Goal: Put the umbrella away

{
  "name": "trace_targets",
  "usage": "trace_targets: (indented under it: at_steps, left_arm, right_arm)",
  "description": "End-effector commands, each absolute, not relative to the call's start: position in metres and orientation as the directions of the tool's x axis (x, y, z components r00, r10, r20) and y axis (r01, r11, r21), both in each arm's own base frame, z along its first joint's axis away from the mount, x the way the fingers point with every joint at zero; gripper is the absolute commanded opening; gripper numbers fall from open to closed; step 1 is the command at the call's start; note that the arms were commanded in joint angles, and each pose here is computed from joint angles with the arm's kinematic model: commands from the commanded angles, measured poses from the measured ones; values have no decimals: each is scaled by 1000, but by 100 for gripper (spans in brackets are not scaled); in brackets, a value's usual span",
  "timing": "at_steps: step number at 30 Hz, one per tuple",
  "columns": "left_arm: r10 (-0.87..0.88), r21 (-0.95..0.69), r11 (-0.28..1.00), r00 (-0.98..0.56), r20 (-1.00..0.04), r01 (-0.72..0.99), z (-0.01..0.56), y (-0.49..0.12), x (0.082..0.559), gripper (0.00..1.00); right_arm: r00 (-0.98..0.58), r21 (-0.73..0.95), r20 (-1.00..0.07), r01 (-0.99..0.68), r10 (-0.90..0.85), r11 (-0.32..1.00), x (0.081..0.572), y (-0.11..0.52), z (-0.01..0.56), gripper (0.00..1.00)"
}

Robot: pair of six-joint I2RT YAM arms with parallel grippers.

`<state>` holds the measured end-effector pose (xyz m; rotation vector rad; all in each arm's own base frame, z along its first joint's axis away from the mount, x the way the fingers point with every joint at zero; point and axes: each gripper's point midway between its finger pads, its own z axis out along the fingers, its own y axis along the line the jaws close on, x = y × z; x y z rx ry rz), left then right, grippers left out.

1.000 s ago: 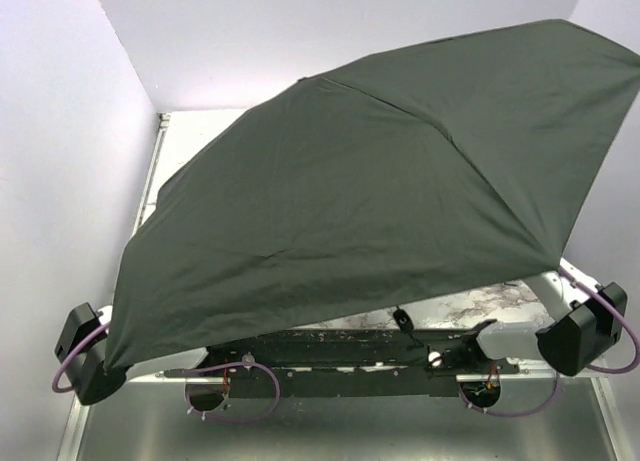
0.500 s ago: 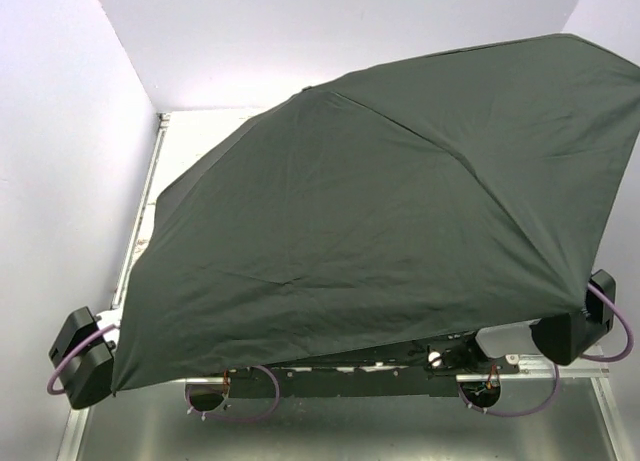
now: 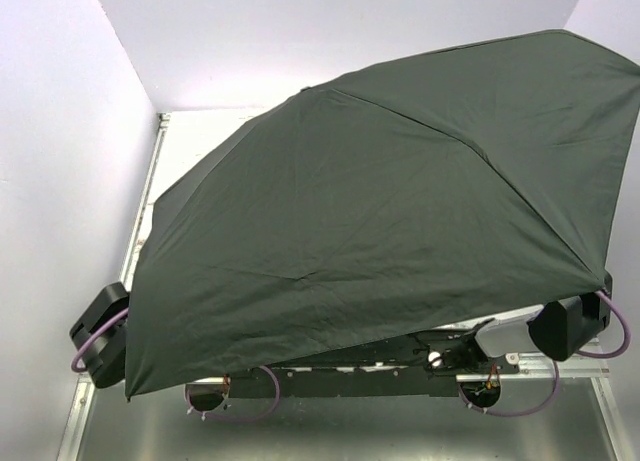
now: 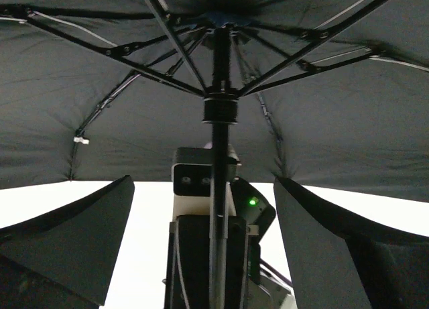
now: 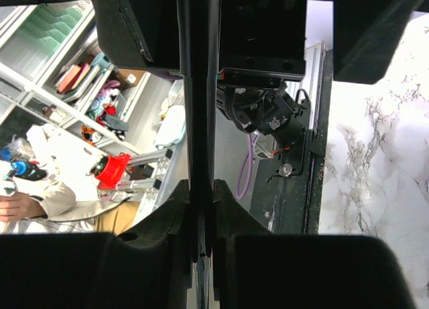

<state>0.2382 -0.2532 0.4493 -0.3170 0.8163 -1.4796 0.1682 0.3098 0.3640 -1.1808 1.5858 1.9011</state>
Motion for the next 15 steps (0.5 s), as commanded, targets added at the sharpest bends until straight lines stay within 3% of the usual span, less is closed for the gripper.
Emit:
trace_targets:
  at_steps: [1, 12, 15]
  left_arm:
    - [-985, -599, 38, -71, -157, 800, 490, -235, 235, 85]
    - [-981, -637, 79, -52, -185, 767, 506, -239, 253, 63]
    - [-979, -684, 100, -53, -199, 722, 503, -241, 263, 61]
  right_arm:
    - [-508, 545, -838, -774, -198, -321, 162, 307, 376, 1]
    - [-513, 548, -836, -776, -194, -312, 159, 305, 373, 1]
    - [-513, 548, -836, -776, -194, -311, 159, 305, 373, 1]
